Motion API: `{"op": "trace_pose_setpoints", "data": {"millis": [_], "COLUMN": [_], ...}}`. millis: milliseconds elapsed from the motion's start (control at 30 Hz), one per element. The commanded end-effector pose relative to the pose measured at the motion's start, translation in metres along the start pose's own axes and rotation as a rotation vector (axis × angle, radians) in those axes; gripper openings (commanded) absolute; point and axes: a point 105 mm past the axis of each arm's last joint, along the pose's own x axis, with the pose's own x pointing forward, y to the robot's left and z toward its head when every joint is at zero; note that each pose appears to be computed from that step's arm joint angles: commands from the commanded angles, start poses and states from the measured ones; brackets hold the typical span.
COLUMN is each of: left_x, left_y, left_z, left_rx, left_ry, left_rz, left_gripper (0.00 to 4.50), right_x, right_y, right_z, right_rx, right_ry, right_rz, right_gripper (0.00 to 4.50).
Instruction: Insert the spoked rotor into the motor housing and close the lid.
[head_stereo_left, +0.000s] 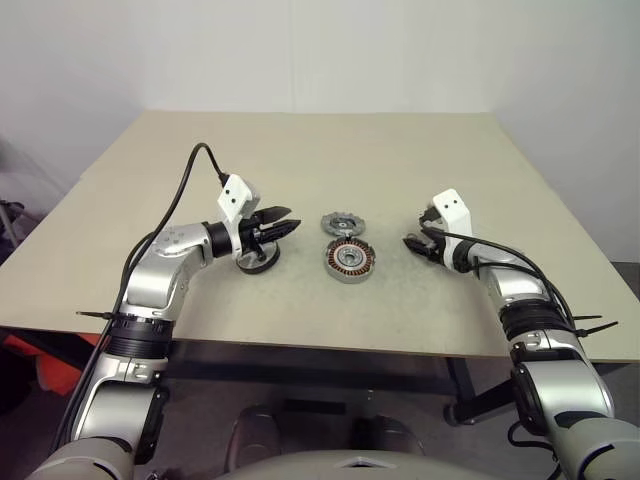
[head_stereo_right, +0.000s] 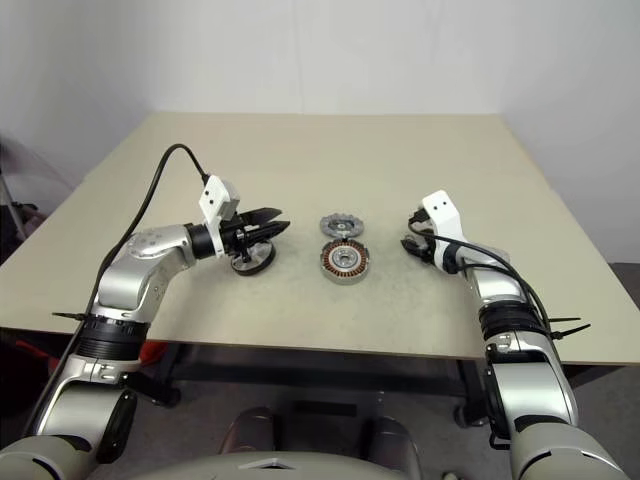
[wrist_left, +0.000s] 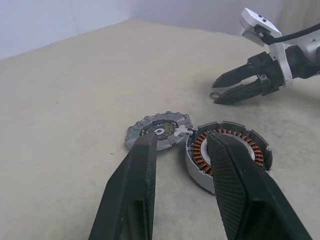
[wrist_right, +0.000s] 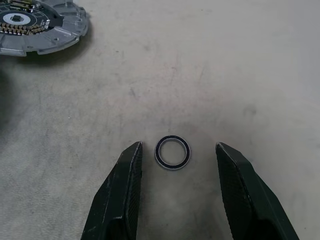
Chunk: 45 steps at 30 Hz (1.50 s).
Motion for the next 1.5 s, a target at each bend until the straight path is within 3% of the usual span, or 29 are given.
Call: {"op": "trace_pose_setpoints", "data": {"millis": [33,100,233,500,733,900,1067,1500], "left_x": [-0.001,-0.001,0.0,0.002,-0.004,-0.006,-0.001,0.01], "left_y": [-0.001,-0.002,-0.003,-0.004,-0.011,-0.013,-0.014,-0.022], "left_z": [0.015,0.014,0.009,-0.01,-0.022,-0.03,-0.04,-0.065], "left_rx": [0.057,0.055,0.042,0.009,-0.053,-0.053,-0.031,-0.009], "left_ry": [-0.037,-0.037,-0.035,-0.03,-0.006,0.028,0.029,0.03], "left_rz": [-0.004,-0.002,0.005,0.044,0.006,-0.011,0.016,0.047], "left_gripper": [1.68,1.68,1.68,1.68,1.68,1.68,1.68,1.68], "right_x": [0.0,0.001,0.002,0.003,-0.013,-0.028,-0.032,-0.021], "right_y": [-0.001,0.0,0.002,0.005,0.038,0.078,0.108,0.128], "right_z": [0.004,0.005,0.006,0.014,0.075,0.098,0.096,0.069], "right_rx": [0.043,0.05,0.05,0.042,-0.096,-0.188,-0.23,-0.196], "right_ry": [-0.007,-0.008,-0.005,-0.026,-0.201,-0.265,-0.259,-0.181], "right_rz": [0.004,0.014,0.021,0.03,0.19,0.338,0.424,0.46], "right_gripper": [2.38,1.96,0.65,0.65,0.65,0.65,0.65,0.65]}}
